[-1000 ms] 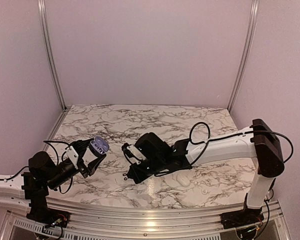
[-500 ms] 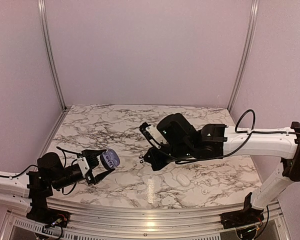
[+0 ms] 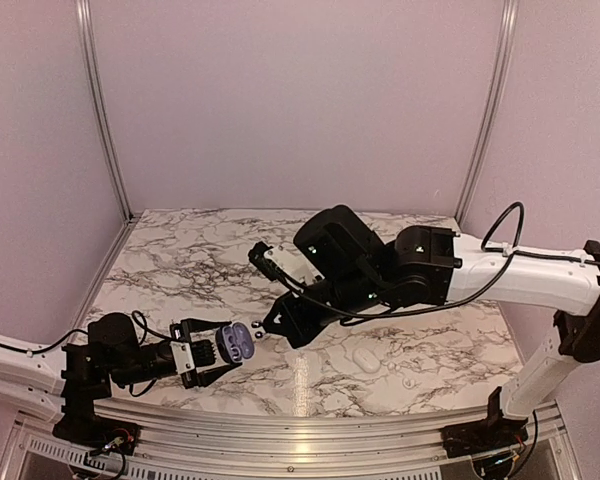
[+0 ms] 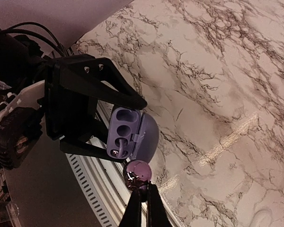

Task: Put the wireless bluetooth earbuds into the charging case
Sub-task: Insert the left earbud into the left side groove of the charging case.

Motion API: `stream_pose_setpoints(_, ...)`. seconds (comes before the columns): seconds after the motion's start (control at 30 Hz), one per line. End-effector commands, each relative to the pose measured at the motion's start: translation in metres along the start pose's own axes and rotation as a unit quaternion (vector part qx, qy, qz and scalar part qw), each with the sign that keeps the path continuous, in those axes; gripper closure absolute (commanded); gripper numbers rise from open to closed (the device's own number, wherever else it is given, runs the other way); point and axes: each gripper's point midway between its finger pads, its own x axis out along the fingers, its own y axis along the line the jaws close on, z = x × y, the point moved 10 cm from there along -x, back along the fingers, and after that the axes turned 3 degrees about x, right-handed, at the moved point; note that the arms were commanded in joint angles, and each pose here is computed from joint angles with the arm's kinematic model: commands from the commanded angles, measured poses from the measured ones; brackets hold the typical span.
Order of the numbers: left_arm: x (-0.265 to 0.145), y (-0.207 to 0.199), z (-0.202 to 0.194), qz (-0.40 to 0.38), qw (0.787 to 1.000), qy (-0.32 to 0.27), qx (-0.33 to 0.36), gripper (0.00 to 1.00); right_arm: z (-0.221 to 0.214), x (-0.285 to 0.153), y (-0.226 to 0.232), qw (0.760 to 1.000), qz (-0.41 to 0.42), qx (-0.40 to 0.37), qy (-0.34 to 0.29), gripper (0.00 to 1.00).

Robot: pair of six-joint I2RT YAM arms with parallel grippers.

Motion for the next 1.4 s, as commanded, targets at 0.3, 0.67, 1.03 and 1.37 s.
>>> stream_pose_setpoints(0.3,0.008,0.000,0.012,-0.001,0.999,-0.009,0.038,0.78,0.012,0.019,0.019,0.997,0.055,0.013,0.053,1.00)
stream_pose_setpoints(0.67,0.010,-0.001,0.011,-0.001,0.999,-0.003,0.039,0.78,0.021,0.039,0.020,0.997,0.036,0.009,0.065,1.00)
stream_pose_setpoints(1.03,0.009,-0.001,0.013,0.001,0.999,-0.004,0.036,0.78,0.022,0.041,0.015,0.998,-0.002,0.010,0.068,1.00)
stream_pose_setpoints(1.37,0.010,-0.001,0.014,0.000,0.999,-0.004,0.036,0.77,0.022,0.048,0.013,0.997,-0.008,0.008,0.072,1.00)
